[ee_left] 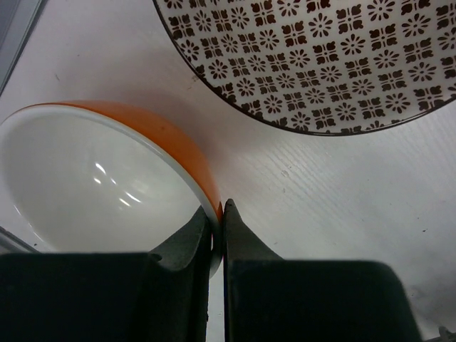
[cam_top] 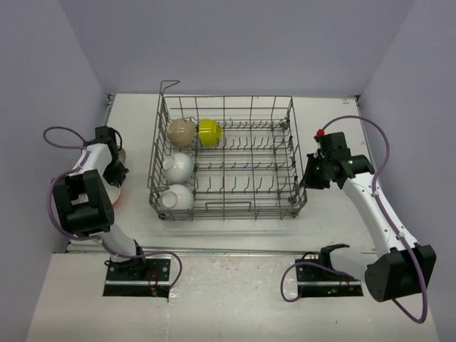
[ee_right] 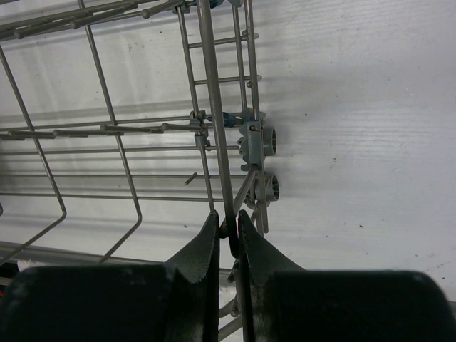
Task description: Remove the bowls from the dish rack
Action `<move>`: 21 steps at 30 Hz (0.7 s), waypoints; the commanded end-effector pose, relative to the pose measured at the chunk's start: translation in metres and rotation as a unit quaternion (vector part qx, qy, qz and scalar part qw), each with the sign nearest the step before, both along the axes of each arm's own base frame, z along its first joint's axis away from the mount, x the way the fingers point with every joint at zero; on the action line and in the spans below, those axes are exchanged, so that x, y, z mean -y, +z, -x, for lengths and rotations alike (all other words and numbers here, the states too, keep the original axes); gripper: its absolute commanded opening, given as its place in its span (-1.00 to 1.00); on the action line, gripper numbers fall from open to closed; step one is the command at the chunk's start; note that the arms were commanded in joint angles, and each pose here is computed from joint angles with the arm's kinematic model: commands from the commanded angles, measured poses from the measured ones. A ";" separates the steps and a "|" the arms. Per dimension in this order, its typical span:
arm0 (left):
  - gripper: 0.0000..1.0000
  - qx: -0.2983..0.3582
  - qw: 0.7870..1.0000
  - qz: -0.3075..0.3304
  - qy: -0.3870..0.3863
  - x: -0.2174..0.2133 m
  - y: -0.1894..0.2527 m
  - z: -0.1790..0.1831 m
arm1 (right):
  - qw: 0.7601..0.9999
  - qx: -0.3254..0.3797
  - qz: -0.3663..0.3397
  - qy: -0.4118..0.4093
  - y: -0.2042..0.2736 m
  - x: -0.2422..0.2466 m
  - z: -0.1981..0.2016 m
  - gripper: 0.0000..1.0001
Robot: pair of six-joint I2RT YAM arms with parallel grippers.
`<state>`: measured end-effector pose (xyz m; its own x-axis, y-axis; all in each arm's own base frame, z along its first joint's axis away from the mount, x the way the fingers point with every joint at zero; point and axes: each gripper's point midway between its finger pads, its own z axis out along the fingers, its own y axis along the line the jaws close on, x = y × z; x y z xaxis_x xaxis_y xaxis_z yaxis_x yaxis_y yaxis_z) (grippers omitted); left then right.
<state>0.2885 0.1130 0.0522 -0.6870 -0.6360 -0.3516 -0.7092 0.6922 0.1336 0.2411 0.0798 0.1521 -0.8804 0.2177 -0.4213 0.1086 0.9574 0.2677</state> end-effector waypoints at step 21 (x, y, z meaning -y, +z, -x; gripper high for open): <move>-0.13 0.058 0.998 0.000 0.008 -0.013 0.025 -0.030 | 0.999 0.038 -0.032 -0.010 0.020 -0.008 -0.007 -1.00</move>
